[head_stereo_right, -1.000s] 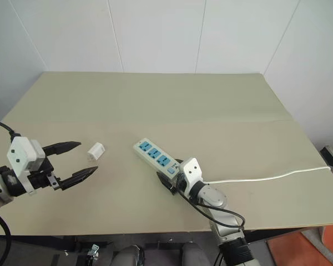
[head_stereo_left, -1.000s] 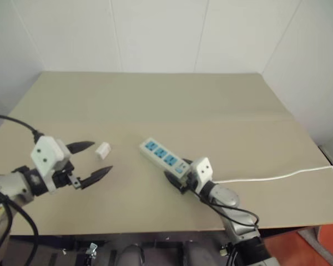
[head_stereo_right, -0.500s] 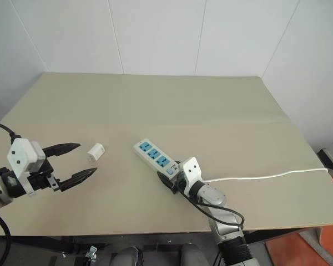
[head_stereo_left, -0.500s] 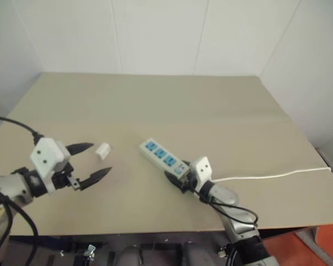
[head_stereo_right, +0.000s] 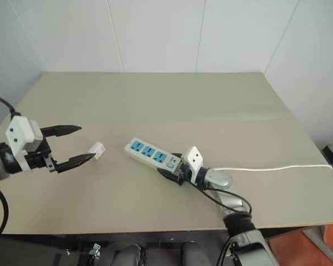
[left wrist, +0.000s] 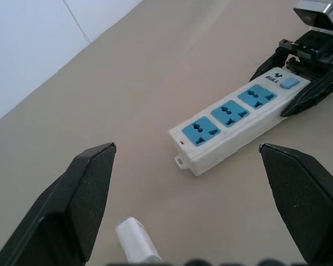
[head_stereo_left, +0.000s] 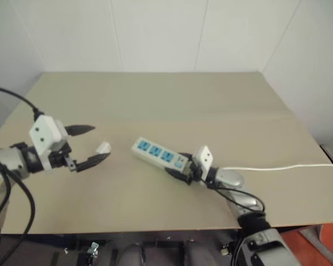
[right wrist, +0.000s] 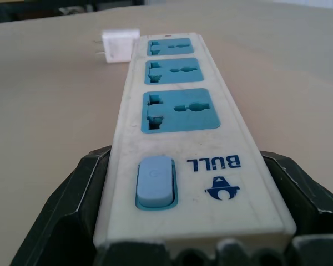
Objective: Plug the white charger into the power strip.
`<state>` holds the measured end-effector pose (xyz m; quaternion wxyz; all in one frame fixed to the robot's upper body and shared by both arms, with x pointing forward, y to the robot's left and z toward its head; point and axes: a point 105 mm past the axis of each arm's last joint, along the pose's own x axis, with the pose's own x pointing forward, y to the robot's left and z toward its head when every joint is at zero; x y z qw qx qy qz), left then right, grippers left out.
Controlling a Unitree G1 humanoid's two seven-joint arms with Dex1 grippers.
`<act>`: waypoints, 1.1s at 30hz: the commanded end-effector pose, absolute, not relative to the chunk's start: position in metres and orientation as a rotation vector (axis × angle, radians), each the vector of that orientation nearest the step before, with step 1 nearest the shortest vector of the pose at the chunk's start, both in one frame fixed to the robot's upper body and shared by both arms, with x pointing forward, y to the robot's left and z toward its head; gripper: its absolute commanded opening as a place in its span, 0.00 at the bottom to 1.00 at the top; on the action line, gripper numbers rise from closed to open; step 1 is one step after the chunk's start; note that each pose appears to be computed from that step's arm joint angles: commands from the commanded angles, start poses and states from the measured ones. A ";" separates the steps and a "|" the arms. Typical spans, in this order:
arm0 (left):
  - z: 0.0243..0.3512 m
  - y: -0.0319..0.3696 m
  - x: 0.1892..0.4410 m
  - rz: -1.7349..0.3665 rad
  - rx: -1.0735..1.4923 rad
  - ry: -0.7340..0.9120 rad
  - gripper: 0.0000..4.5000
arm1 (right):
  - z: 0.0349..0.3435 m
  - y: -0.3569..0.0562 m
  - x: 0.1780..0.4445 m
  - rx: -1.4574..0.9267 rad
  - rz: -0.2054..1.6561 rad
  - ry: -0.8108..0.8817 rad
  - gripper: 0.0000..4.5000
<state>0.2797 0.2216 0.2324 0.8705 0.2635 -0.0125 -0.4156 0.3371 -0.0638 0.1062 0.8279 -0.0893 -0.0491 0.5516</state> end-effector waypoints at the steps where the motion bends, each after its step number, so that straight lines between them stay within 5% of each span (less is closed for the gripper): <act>1: 0.243 0.221 0.286 -0.931 0.602 -0.036 1.00 | 0.125 -0.065 0.330 -0.234 1.316 -0.205 0.77; 12: 0.289 0.217 0.319 -1.006 0.653 0.147 1.00 | 0.088 -0.059 0.317 -0.321 1.566 -0.091 0.77; 17: 0.316 0.201 0.352 -0.749 0.507 0.300 1.00 | 0.084 -0.055 0.316 -0.300 1.559 -0.088 0.77; 22: 0.307 0.200 0.375 -0.419 0.255 0.720 1.00 | 0.080 -0.056 0.309 -0.304 1.572 -0.081 0.77; 33: 0.267 0.208 0.375 -0.210 0.177 1.025 1.00 | 0.078 -0.060 0.302 -0.308 1.568 -0.079 0.77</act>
